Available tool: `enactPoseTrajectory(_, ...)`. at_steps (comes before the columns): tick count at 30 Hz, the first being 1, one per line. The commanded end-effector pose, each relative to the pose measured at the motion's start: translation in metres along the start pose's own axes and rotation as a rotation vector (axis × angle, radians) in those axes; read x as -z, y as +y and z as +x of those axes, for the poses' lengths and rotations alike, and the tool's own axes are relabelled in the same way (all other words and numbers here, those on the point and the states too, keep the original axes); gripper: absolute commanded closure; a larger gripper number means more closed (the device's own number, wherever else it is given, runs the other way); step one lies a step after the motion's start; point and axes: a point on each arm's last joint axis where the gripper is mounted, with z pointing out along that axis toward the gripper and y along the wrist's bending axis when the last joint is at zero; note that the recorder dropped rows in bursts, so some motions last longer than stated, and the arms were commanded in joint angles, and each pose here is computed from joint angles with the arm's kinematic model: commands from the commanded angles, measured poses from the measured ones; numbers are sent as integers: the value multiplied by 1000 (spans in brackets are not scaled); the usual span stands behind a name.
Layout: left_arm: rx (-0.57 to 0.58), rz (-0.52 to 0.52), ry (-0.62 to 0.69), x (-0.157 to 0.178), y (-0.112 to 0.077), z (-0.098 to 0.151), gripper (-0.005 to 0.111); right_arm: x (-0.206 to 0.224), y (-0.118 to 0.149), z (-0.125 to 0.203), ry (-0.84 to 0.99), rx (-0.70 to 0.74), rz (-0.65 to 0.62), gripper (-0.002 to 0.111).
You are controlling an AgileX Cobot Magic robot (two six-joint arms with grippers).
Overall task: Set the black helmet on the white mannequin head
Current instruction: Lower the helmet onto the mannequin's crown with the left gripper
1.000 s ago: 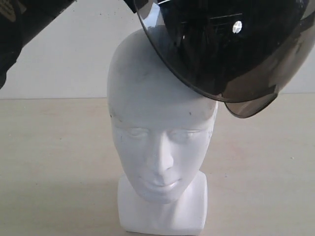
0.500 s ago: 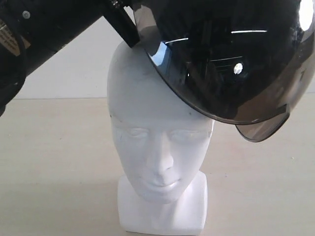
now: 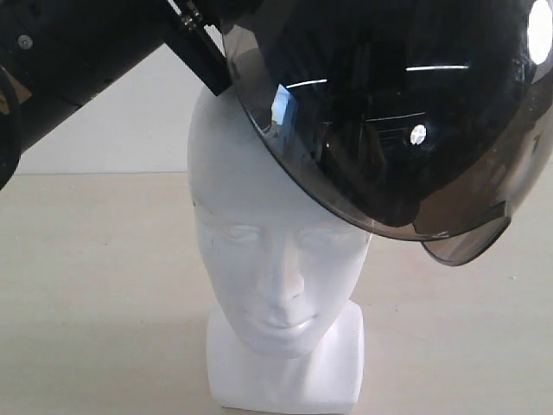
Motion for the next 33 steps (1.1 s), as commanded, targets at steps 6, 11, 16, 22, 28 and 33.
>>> enactPoseTrajectory(6, -23, 43, -45, 9, -7, -2, 102, 0, 0, -1, -9, 8, 0, 109)
enactPoseTrajectory(11, -17, 35, -48, 11, -5, -1, 102, 0, 0, -1, -9, 8, 0, 109)
enactPoseTrajectory(16, -35, 30, -58, 13, -5, -4, 102, 0, 0, -1, -9, 8, 0, 109)
enactPoseTrajectory(22, -50, 9, -72, 19, -3, -15, 102, 0, 0, -1, -9, 8, 0, 109)
enactPoseTrajectory(28, -41, 7, -76, 19, -3, -16, 102, 0, 0, -1, -9, 8, 0, 109)
enactPoseTrajectory(33, -40, 6, -74, 19, -3, -16, 102, 0, 0, -1, -9, 8, 0, 109)
